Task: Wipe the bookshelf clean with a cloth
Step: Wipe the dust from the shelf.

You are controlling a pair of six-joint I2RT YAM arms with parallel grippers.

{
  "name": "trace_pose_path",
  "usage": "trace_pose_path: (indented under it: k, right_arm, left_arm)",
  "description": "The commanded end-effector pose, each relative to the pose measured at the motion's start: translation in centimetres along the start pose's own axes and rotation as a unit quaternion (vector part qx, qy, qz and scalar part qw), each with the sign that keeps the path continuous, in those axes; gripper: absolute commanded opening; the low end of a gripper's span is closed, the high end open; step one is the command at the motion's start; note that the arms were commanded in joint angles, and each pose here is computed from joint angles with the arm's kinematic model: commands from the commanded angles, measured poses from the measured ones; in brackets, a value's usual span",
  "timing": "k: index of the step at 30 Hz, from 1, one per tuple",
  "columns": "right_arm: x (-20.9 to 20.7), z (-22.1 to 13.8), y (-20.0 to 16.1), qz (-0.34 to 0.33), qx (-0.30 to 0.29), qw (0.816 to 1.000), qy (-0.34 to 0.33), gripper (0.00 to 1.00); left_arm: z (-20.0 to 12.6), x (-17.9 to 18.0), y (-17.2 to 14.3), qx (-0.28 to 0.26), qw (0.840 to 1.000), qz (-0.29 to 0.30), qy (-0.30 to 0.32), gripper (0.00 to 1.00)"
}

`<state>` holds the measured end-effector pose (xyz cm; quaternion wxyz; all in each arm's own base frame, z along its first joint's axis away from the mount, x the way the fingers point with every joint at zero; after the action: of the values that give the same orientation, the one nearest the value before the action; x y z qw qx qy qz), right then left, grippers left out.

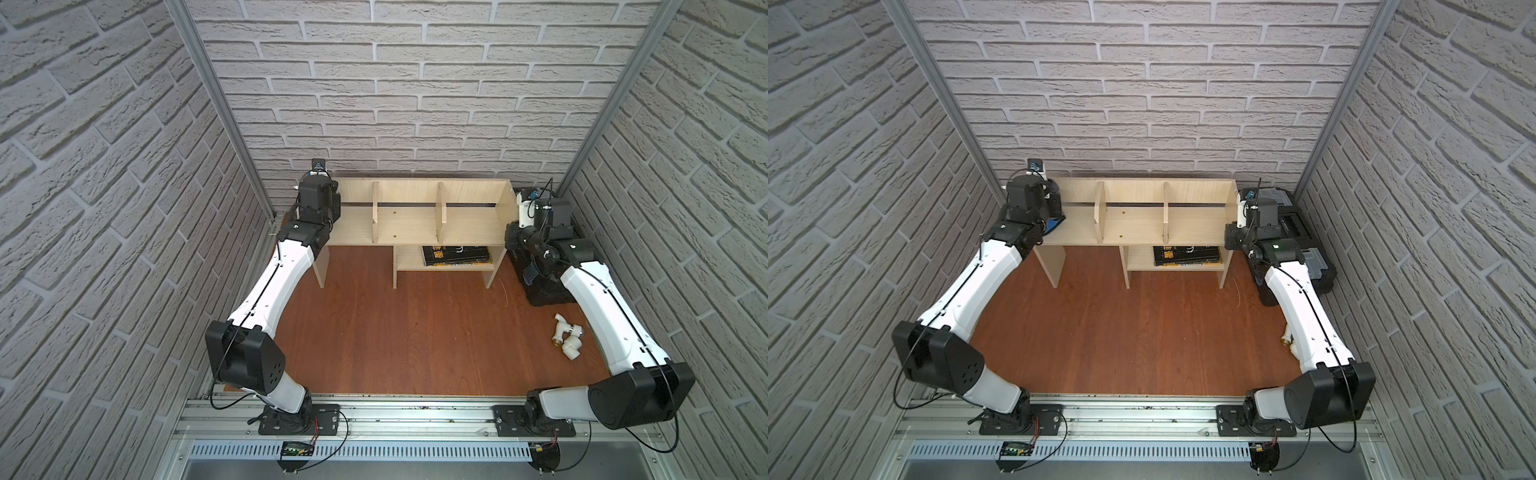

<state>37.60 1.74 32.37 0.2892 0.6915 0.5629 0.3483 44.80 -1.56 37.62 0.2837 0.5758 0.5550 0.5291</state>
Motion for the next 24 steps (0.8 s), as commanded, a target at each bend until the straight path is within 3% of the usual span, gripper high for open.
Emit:
trace_pose_path:
  k: [1, 5, 10, 13, 24]
  right_arm:
    - [4.3, -0.2, -0.7, 0.008, 0.025, 0.991, 0.131, 0.02]
    - [4.2, -0.4, -0.7, 0.006, 0.024, 0.991, 0.129, 0.03]
    - [4.3, -0.5, -0.6, 0.009, 0.024, 0.991, 0.133, 0.03]
    - [4.4, -0.6, -0.6, 0.009, 0.024, 0.990, 0.137, 0.03]
    - [4.8, -0.9, -0.7, 0.017, 0.025, 0.988, 0.151, 0.03]
  left_arm:
    - [-0.8, 0.3, 0.8, -0.026, 1.000, -0.010, -0.004, 0.00]
    - [-0.3, -3.2, -1.0, -0.010, 0.996, -0.040, -0.077, 0.00]
    - [-1.2, -9.6, -2.6, -0.001, 0.985, -0.024, -0.173, 0.00]
    - [-2.2, -12.1, -2.3, -0.010, 0.980, -0.017, -0.200, 0.00]
    - [-6.0, -9.3, 5.8, -0.081, 0.986, -0.050, -0.139, 0.00]
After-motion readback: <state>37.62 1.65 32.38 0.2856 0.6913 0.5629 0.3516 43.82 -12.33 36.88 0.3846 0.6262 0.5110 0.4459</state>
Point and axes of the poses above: each gripper's point midway between its finger pads, its own z axis out along the fingers, its own x axis along the line the jaws close on, y = z × x, the point moved 4 cm from there along -z, back along the fingers, and after that the axes turned 10 degrees about z, right-handed, at the moved point
